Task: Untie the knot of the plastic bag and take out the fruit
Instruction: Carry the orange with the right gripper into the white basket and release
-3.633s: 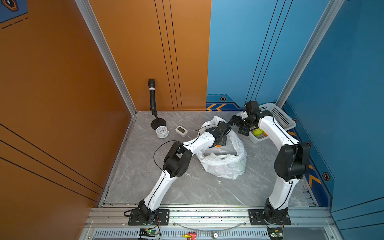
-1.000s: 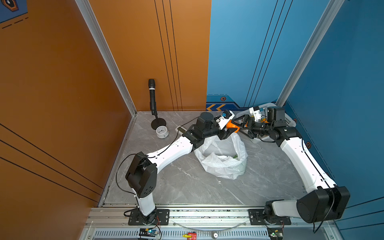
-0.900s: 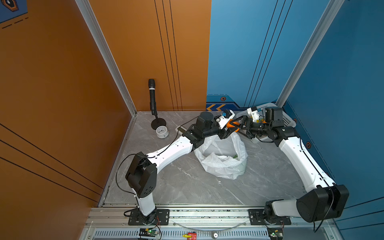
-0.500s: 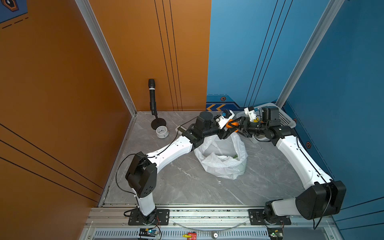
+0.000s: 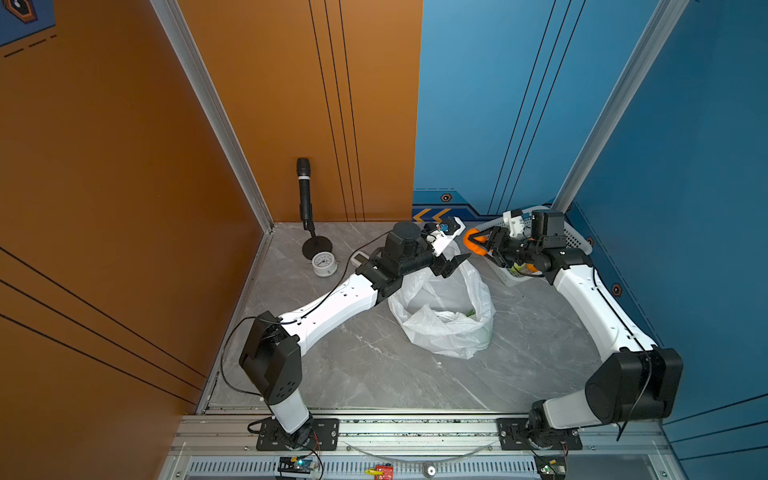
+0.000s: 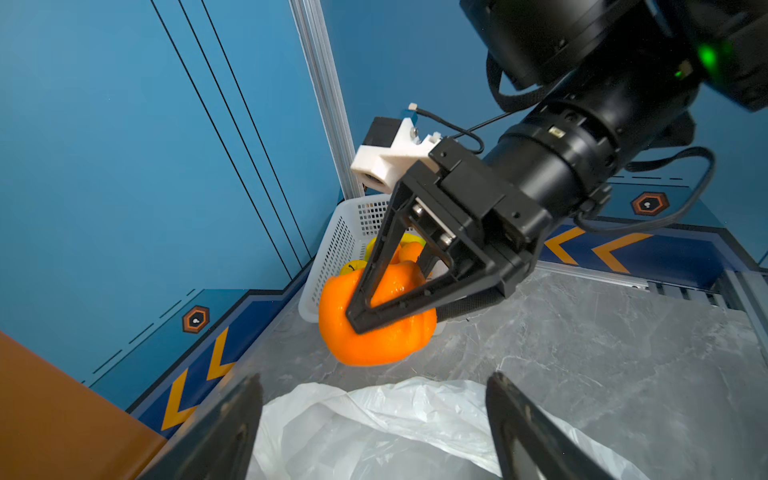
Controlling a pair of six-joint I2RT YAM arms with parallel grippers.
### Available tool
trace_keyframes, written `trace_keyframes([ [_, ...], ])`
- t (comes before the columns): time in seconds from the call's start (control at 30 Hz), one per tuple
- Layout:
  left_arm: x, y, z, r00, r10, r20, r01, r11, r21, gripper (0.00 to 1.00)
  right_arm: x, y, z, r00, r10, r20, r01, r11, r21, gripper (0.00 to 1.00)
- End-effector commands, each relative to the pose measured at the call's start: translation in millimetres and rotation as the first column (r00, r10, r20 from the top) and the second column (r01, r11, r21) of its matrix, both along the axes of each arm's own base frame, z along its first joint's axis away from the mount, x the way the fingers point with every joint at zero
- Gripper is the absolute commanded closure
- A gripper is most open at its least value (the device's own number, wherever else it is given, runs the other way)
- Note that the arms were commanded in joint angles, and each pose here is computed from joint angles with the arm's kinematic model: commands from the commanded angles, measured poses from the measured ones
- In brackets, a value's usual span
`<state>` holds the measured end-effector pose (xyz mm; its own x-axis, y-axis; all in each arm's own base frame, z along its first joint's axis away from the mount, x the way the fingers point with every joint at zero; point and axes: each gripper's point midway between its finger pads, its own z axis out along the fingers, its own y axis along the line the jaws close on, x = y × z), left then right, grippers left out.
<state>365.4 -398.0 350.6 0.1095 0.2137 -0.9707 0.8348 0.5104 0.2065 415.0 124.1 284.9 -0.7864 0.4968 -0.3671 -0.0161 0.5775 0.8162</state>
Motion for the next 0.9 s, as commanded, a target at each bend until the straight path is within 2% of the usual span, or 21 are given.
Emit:
trace_keyframes([
  [0.0, -4, 8, 3, 1.000, 0.023, 0.020, -0.024, 0.999, 0.026, 0.15, 25, -30, 4, 0.994, -0.107, 0.026, 0.108, 0.994, -0.026, 0.45],
  [0.17, -5, 8, 3, 1.000, 0.024, 0.011, -0.025, 0.999, 0.026, 0.15, 44, -72, -20, 0.977, -0.205, -0.065, 0.199, 0.976, -0.090, 0.46],
  [0.33, -7, 8, 5, 1.000, 0.023, -0.013, -0.023, 1.000, 0.011, 0.15, 52, -111, -50, 0.934, -0.300, -0.193, 0.265, 0.946, -0.188, 0.44],
  [0.37, -8, 7, 4, 1.000, 0.020, -0.014, -0.020, 1.000, 0.011, 0.11, 54, -117, -57, 0.922, -0.317, -0.222, 0.276, 0.941, -0.197, 0.44],
  [0.6, -10, -3, 1, 0.999, 0.000, -0.045, 0.000, 1.000, 0.006, 0.09, 63, -125, -104, 0.860, -0.323, -0.395, 0.255, 0.942, -0.217, 0.44],
  [0.87, -13, -17, -5, 0.998, -0.012, -0.065, 0.012, 1.000, 0.011, 0.08, 70, -138, -141, 0.798, -0.364, -0.480, 0.280, 0.930, -0.240, 0.45],
])
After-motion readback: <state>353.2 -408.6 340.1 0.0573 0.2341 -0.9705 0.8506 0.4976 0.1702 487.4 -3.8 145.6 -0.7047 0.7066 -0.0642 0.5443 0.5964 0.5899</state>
